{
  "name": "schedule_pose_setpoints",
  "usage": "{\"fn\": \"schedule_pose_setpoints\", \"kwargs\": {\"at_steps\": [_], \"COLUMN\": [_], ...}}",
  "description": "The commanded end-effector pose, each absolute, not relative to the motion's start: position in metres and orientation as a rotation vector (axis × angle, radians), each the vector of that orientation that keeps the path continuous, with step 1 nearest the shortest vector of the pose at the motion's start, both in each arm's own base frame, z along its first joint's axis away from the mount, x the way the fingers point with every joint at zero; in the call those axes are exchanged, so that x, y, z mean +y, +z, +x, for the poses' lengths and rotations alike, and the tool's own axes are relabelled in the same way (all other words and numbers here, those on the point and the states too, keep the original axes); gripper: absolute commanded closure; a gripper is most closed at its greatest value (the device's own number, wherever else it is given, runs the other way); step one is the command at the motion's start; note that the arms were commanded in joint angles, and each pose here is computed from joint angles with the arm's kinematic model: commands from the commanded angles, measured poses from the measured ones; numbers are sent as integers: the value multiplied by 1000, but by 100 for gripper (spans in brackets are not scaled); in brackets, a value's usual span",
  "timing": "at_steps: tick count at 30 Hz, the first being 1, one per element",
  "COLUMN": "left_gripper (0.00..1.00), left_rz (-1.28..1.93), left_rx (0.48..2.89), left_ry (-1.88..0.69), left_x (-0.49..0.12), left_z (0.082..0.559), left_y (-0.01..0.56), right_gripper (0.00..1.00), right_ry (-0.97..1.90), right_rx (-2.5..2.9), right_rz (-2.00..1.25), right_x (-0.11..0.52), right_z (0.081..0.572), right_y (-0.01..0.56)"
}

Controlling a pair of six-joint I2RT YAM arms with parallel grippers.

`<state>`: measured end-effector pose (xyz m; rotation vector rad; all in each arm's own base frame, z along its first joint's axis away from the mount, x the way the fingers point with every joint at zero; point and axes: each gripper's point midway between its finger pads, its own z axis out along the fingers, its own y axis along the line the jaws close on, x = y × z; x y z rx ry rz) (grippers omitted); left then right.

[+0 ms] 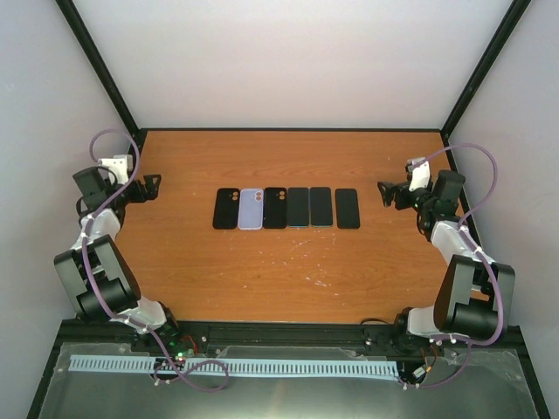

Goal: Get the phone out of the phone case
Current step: Reset both arms

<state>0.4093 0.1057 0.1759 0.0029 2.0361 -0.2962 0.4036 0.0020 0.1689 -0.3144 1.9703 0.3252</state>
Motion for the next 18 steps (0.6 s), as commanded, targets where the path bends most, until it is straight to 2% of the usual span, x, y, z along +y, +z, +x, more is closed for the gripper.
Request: {"fn": "schedule_pose_setpoints", "kwargs": {"at_steps": [1,9,18], "left_gripper": [0,0,0], "left_rz": [48,-37,-174], "left_rx": [1990,1919,1744], "left_ry": [-246,-241,-81], "left_x": [108,103,87], "left_z": [411,402,390], "left_y": [186,163,152], "right_gripper": [0,0,0], "right_ry": [316,301,235], "right_rx": [1948,1868,1773], "right_rz": [-327,-327,-115], "right_x": [0,2,-6], "right_z": [406,403,405], "right_y": [166,158,162]}}
